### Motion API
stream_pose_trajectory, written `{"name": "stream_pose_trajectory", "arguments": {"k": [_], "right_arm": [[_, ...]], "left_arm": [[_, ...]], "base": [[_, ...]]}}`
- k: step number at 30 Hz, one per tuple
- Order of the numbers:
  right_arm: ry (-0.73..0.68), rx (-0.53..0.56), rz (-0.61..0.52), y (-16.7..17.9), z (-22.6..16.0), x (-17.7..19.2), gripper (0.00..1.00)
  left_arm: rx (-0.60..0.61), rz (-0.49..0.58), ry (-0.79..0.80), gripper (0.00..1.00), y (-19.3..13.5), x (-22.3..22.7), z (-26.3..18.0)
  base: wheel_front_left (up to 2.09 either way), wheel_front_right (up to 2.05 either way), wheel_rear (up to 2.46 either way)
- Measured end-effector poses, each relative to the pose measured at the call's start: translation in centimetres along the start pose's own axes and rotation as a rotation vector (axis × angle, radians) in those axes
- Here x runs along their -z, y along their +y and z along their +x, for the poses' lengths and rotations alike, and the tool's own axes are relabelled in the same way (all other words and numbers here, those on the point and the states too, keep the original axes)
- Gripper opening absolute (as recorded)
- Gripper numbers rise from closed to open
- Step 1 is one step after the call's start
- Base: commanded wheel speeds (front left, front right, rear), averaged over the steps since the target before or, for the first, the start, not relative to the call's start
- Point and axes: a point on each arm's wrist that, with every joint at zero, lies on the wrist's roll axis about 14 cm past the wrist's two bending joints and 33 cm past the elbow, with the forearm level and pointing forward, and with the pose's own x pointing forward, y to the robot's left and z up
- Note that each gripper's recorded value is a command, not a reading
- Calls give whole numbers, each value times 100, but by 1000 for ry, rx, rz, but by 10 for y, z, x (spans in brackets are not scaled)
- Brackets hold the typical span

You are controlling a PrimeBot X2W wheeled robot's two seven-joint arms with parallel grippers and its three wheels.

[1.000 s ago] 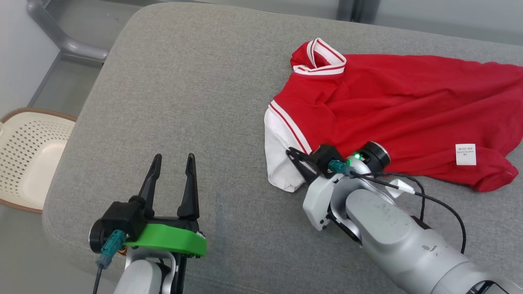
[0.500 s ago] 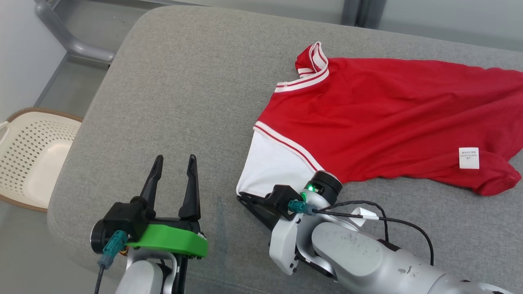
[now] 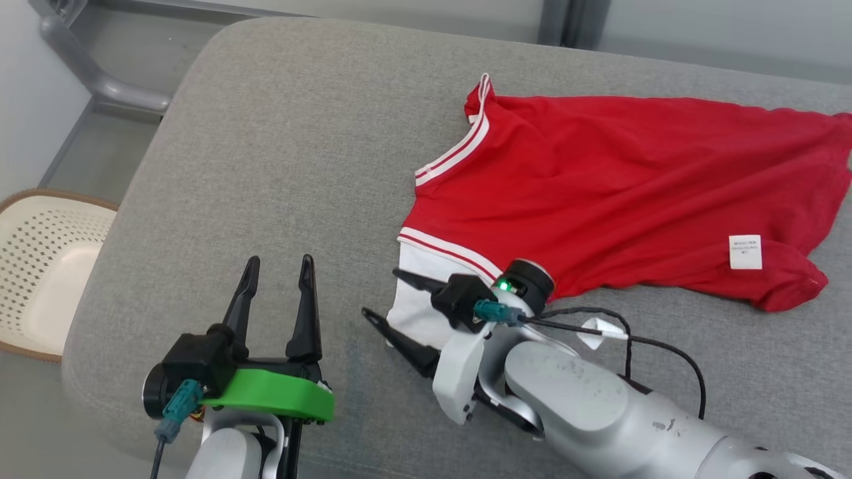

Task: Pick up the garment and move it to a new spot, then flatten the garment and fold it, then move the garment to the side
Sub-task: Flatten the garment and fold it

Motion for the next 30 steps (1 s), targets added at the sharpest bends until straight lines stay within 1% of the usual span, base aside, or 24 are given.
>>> {"name": "stream_pose_trajectory", "arguments": {"k": [2, 5, 8, 10, 13, 15, 20, 23, 27, 30], "right_arm": [[-41, 49, -7, -15, -4, -13, 100], [-70, 148, -32, -44, -24, -20, 100], [-67, 293, -76, -86, -63, -16, 100], [-58, 406, -95, -113, -97, -12, 100], [-42, 561, -109, -143, -146, -5, 100], [-31, 655, -108, -156, -177, 1, 100], [-39, 874, -104, -177, -246, 3, 100], [-27, 973, -103, -181, -279, 8, 100], [35, 1041, -115, -185, -306, 20, 100], [107, 1051, -122, -189, -314, 33, 100]], "left_arm": [[12, -4, 3, 100, -4, 1, 1], [38, -9, 3, 100, -12, 3, 5], [72, -14, 3, 100, -23, 3, 8], [92, -15, 4, 100, -29, 5, 11], [124, -18, 6, 100, -40, 6, 14], [148, -21, 8, 100, -48, 8, 17], [210, -30, 17, 100, -70, 12, 23], [241, -36, 25, 100, -80, 16, 25], [264, -40, 31, 100, -88, 18, 26], [260, -39, 34, 100, -87, 19, 26]], "base": [[0, 0, 0], [0, 0, 0], [0, 0, 0], [0, 0, 0], [0, 0, 0], [0, 0, 0], [0, 0, 0], [0, 0, 0], [0, 0, 0], [0, 0, 0]]}}
